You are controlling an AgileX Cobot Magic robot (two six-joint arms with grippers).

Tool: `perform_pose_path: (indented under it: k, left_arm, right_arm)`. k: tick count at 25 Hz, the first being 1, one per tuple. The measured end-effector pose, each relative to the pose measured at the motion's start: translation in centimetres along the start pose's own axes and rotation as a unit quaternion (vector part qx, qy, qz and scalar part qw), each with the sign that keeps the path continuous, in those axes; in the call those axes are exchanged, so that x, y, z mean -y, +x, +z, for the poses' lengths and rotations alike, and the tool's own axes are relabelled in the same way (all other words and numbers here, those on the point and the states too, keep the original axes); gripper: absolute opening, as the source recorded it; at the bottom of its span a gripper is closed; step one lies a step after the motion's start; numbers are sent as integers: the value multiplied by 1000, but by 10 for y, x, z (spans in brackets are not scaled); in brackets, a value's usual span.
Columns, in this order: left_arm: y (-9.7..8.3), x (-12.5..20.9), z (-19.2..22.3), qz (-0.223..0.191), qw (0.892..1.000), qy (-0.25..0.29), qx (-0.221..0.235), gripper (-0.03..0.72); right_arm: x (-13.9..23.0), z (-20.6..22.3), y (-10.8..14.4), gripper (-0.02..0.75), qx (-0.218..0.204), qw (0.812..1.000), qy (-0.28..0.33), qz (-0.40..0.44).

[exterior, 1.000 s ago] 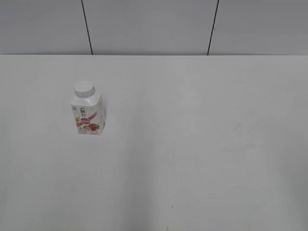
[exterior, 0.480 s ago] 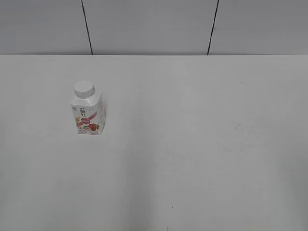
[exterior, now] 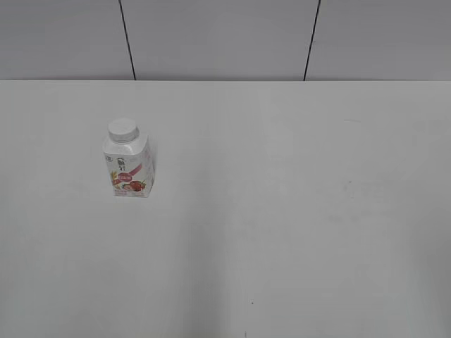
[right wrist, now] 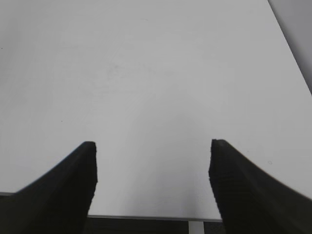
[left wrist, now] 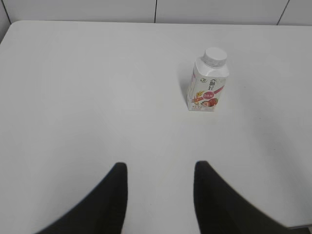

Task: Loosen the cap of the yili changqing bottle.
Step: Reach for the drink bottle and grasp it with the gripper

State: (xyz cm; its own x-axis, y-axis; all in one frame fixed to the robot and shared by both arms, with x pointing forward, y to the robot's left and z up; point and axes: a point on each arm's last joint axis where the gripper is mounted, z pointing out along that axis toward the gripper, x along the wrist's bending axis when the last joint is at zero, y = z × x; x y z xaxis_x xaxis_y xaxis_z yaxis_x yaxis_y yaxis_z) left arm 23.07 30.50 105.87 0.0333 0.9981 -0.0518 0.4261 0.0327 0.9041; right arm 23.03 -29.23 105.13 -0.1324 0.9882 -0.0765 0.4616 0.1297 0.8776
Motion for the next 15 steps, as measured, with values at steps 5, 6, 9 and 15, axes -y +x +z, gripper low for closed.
perform_pose_path:
  k: [5,6,9,15]
  left_arm:
    - [1,-9,-7,4,999,-31,-6,292]
    - [2,-13,-11,7,999,-46,-11,292]
    - [4,-30,-18,19,997,-76,-28,292]
    - [3,-65,-7,35,994,-100,-38,292]
  right_arm:
    - [0,0,0,565,0,1000,0,0]
    - [0,0,0,565,0,1000,0,0]
    - [0,0,0,565,0,1000,0,0]
    - [0,0,0,565,0,1000,0,0]
